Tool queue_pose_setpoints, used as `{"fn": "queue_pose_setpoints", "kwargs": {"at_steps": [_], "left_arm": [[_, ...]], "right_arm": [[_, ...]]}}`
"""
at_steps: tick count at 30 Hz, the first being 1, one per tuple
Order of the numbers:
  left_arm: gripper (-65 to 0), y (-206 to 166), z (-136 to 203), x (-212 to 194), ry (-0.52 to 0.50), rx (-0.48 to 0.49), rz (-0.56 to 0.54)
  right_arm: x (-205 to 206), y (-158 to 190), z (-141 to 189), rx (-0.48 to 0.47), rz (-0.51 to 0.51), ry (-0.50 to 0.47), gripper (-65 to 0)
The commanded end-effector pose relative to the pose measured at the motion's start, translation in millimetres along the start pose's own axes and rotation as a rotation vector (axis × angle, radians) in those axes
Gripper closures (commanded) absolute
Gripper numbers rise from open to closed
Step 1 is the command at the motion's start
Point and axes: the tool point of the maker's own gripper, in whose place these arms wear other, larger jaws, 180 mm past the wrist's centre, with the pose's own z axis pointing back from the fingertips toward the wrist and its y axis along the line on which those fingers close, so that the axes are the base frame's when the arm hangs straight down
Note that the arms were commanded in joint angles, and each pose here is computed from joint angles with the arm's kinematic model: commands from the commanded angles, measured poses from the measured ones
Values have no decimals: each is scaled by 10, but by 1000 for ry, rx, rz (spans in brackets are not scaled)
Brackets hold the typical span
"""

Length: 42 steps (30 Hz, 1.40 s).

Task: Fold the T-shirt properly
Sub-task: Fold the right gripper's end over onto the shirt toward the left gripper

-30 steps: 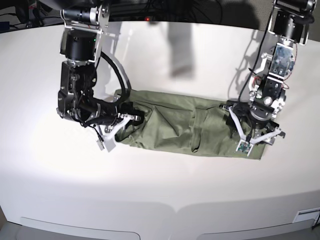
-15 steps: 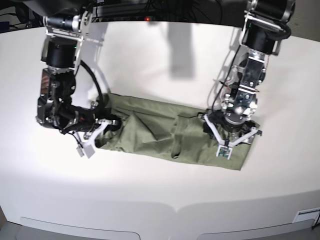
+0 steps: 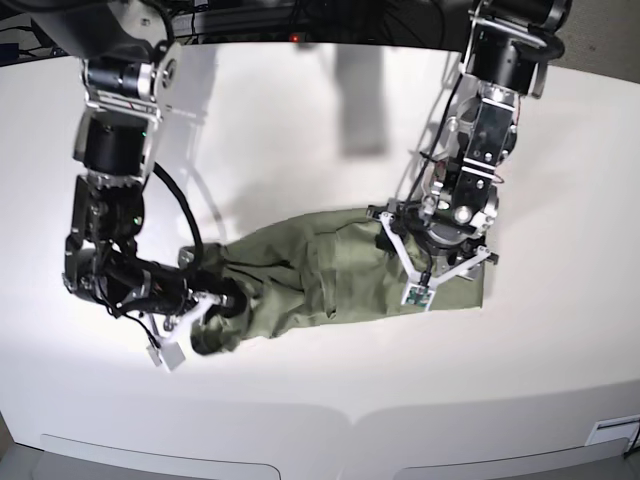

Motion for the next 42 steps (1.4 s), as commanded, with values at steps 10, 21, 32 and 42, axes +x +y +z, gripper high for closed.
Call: {"fn": "queue_pose_setpoints", "kwargs": {"at_steps": [10, 21, 32, 42], "left_arm": [[-425, 677, 364, 651, -162, 295, -226], [-425, 1820, 620, 515, -133, 516, -273], [-425, 2071, 697, 455, -120, 530, -287], [-425, 2046, 680, 435, -116, 512, -268]], "right_arm": [[476, 745, -313, 149, 51, -81, 0], [494, 1572, -662, 306, 109, -62, 0], [351, 1970, -856, 333, 271, 2, 0], [419, 2267, -795, 467, 233, -49, -19]]}}
